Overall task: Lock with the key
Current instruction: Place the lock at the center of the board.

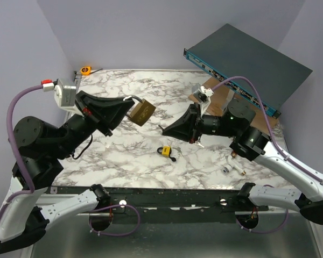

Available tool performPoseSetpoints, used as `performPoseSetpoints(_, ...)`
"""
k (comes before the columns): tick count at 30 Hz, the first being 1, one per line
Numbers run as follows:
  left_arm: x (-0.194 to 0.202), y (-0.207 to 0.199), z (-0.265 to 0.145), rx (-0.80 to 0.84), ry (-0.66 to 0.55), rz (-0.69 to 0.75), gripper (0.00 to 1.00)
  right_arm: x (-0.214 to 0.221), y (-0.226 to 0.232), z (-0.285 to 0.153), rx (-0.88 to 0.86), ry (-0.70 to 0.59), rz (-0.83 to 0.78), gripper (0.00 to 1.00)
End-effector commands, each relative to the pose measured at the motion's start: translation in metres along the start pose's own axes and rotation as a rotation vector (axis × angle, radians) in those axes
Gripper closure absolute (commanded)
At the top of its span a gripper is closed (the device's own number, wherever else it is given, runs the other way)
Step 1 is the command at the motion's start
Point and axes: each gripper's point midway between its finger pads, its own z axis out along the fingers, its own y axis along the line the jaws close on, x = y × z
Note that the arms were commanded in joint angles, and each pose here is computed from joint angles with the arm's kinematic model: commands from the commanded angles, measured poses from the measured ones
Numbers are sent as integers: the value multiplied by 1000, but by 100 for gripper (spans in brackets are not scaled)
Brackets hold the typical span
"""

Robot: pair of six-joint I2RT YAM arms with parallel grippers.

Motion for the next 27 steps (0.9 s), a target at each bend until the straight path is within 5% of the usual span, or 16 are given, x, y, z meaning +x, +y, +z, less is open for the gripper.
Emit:
performPoseSetpoints(1,-4,54,12,-250,-24,-10,100,20,-61,3,290,60,58,99)
performPoseSetpoints(14,147,222,35,-501,130,-461,100,113,-219,12,868,267,205,99)
performPoseSetpoints(27,294,323,46,-572,336,-687,100,180,-332,26,1093,381,223,99)
